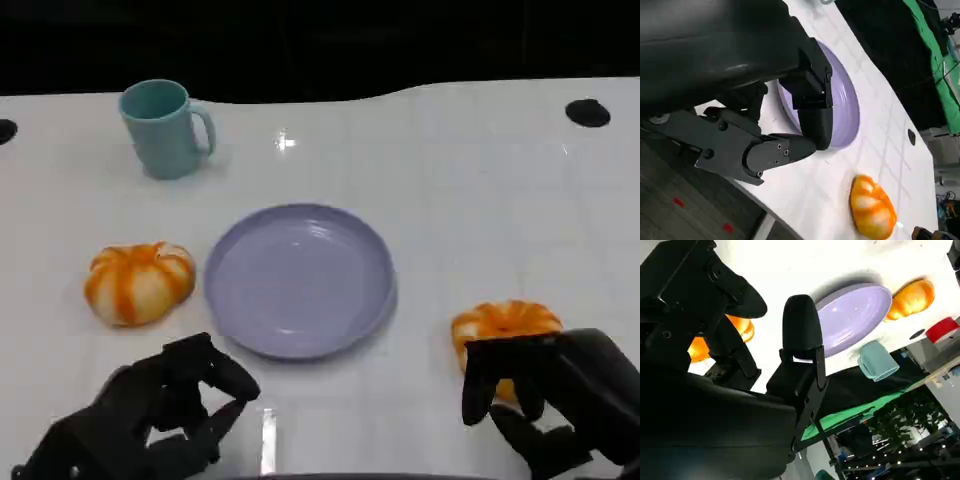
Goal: Grasp the bread from the table and place it into the plate.
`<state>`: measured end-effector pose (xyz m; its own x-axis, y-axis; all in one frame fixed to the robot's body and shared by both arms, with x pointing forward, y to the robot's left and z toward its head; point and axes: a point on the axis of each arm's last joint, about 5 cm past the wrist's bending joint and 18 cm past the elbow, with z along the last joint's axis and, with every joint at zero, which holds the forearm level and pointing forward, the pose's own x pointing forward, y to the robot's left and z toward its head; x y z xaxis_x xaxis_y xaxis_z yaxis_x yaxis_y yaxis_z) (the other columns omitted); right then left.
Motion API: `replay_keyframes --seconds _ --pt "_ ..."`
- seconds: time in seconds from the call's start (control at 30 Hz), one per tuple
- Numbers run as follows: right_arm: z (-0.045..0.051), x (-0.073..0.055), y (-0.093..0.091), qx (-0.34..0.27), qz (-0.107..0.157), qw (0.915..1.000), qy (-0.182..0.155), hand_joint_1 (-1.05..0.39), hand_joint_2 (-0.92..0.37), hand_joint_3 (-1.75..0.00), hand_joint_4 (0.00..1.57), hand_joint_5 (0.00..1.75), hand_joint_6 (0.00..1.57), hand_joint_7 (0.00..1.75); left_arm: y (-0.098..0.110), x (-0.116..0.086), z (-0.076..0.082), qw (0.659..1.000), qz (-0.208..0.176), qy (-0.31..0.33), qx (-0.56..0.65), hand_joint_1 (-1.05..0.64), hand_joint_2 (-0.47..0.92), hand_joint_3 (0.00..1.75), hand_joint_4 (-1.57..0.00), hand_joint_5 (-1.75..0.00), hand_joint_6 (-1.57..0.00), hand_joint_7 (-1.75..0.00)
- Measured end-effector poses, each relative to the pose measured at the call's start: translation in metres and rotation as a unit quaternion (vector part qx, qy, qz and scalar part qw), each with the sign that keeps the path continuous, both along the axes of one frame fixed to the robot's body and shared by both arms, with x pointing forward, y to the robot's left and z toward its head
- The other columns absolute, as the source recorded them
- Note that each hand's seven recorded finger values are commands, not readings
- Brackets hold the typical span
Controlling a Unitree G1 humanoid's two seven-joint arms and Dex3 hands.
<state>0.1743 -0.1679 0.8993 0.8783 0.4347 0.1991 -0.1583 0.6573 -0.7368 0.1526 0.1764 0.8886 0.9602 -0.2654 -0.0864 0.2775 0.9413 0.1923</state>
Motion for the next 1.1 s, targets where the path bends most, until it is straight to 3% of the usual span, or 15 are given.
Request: replay_keyframes --seconds 0.97,1.1 --pt "-0.0005 0.0000 0.0000 -0.001 -0.001 1.0000 0.002 0.09 -0.18 -1.39 0.95 1.74 0.92 1.29 0.0002 0.0000 0.0001 1.000 0.000 0.000 0.000 -0.30 0.86 0.57 -0.73 -1.75 -0.63 -1.26" --pt "-0.0006 -0.0001 -0.0001 0.000 -0.001 1.0000 0.002 0.09 -0.21 -1.36 0.94 1.69 0.89 1.19 0.0002 0.0000 0.0001 1.000 0.000 0.000 0.000 -0.30 0.86 0.57 -0.72 -1.75 -0.63 -1.26"
